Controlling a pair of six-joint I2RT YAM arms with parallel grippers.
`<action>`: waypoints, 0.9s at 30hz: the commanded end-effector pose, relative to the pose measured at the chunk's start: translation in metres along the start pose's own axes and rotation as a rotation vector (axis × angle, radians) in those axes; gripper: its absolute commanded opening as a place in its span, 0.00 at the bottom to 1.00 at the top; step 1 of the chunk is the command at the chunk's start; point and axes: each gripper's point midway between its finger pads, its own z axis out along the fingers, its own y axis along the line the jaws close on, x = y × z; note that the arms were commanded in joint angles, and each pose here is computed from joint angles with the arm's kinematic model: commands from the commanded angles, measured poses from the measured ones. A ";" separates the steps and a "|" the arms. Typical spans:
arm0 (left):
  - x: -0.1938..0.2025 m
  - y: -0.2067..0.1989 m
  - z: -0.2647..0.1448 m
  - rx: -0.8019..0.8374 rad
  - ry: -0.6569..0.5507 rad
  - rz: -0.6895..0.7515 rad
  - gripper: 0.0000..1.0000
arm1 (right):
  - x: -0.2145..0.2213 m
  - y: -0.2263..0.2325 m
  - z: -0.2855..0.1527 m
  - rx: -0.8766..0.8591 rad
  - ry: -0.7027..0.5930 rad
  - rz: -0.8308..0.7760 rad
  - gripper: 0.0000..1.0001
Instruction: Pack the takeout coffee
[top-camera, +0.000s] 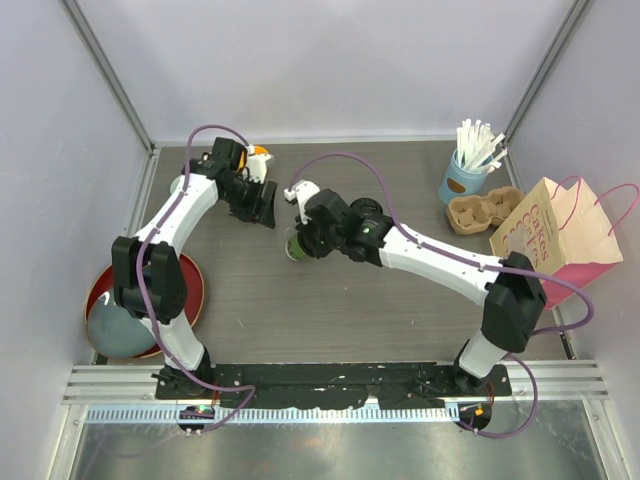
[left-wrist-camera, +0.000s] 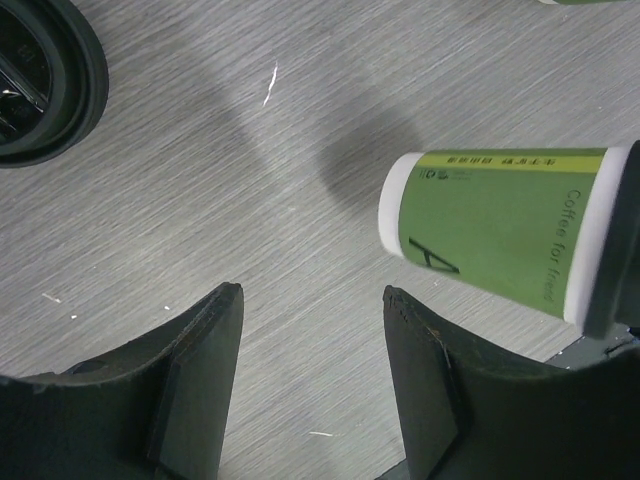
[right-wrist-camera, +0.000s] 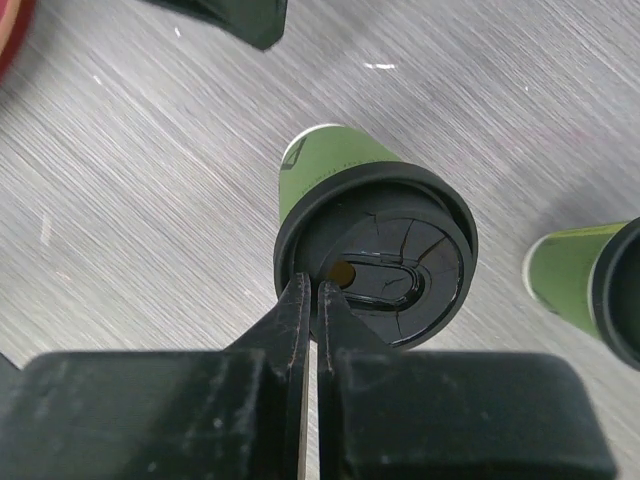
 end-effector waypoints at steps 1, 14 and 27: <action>-0.009 -0.005 -0.020 0.020 -0.043 0.007 0.62 | 0.016 -0.005 -0.006 0.023 0.168 -0.367 0.01; -0.003 -0.001 -0.018 0.036 -0.040 -0.034 0.62 | 0.032 0.020 0.020 -0.062 0.312 -0.758 0.01; 0.000 -0.008 -0.014 0.077 -0.028 -0.053 0.62 | 0.023 0.029 0.018 -0.120 0.320 -0.812 0.10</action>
